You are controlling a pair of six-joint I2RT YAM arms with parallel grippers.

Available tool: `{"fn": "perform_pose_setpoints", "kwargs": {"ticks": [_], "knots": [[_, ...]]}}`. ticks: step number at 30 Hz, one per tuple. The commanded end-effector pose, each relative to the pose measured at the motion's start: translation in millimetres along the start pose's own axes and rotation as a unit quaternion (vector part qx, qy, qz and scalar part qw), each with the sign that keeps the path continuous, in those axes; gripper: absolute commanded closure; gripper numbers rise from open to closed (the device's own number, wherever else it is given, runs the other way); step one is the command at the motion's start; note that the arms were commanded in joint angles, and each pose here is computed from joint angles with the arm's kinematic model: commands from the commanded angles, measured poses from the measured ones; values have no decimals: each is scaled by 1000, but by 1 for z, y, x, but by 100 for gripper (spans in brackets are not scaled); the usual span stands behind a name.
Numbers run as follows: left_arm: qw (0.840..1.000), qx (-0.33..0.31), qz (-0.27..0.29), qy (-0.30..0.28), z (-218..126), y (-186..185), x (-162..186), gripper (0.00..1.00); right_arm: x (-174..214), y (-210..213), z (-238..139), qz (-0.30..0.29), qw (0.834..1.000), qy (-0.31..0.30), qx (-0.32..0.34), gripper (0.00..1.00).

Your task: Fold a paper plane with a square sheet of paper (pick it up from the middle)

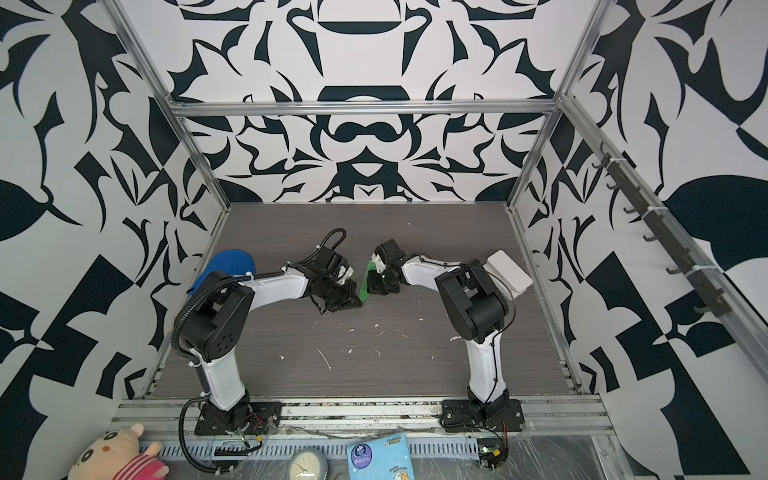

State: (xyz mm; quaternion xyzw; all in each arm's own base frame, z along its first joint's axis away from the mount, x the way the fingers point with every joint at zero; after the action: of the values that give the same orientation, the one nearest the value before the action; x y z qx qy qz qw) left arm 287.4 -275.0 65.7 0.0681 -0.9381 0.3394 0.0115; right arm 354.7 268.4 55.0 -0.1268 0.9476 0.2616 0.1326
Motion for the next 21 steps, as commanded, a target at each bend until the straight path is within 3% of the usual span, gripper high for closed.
{"fn": "perform_pose_setpoints", "kwargs": {"ticks": [1, 21], "knots": [[999, -25, -25, 5, 6, 19, 2, 98, 19, -25, 11, 20, 997, 38, 65, 100], [999, -4, -43, 9, 18, 18, -16, 100, 26, -32, 12, 19, 995, 52, 83, 100]]}}
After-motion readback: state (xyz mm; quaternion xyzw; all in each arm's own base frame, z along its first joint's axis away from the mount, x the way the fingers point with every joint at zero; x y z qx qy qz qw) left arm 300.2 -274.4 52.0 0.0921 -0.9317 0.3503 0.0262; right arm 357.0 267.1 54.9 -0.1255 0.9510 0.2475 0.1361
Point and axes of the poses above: each gripper's point midway between its finger pads, its own z axis out along the fingers, its own y axis along the line the jaws close on, x = y × z, the point moved 4 cm from there along -z, back along the fingers, and after that the axes turned 9 degrees about -z, right-handed, at the moved point
